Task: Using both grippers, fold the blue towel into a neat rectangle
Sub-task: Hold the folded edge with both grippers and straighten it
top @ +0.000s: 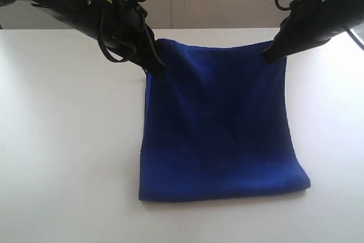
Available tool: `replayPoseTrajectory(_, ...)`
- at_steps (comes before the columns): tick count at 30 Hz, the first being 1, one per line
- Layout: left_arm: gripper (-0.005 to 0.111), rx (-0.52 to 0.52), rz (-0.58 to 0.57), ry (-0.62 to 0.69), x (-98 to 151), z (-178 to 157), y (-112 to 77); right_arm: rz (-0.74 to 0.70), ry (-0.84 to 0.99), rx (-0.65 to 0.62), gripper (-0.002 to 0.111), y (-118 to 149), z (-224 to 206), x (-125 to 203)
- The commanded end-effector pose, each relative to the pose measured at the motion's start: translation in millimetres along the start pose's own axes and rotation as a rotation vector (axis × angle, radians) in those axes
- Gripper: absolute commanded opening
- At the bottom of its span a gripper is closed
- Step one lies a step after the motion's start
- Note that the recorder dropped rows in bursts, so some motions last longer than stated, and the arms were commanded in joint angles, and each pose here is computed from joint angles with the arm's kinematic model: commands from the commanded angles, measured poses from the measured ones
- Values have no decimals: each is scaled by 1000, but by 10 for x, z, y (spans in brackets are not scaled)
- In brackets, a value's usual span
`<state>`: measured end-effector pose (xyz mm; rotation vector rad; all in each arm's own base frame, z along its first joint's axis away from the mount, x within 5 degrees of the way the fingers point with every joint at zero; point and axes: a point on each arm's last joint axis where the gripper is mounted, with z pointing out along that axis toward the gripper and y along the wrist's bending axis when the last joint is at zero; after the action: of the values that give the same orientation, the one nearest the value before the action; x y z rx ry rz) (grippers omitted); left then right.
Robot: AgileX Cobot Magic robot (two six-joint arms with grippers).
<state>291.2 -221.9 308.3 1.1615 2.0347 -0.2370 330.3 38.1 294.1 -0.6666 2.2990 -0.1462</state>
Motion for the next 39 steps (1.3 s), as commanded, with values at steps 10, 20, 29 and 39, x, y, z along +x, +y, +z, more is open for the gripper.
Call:
replayPoseTrajectory(10, 0, -53, -66, -6, 21, -21, 228, 11, -87, 68, 0, -82, -33, -95)
replayPoseTrajectory(20, 0, -63, -77, -15, 44, 150, 250, 13, -99, 76, 0, -89, 54, -102)
replayPoseTrajectory(29, 0, -69, -80, -4, 113, 384, 265, 17, -97, 72, 0, -75, 389, -69)
replayPoseTrajectory(39, 0, -110, -116, -18, 273, 850, 346, 31, -90, 64, 0, -35, 824, 20)
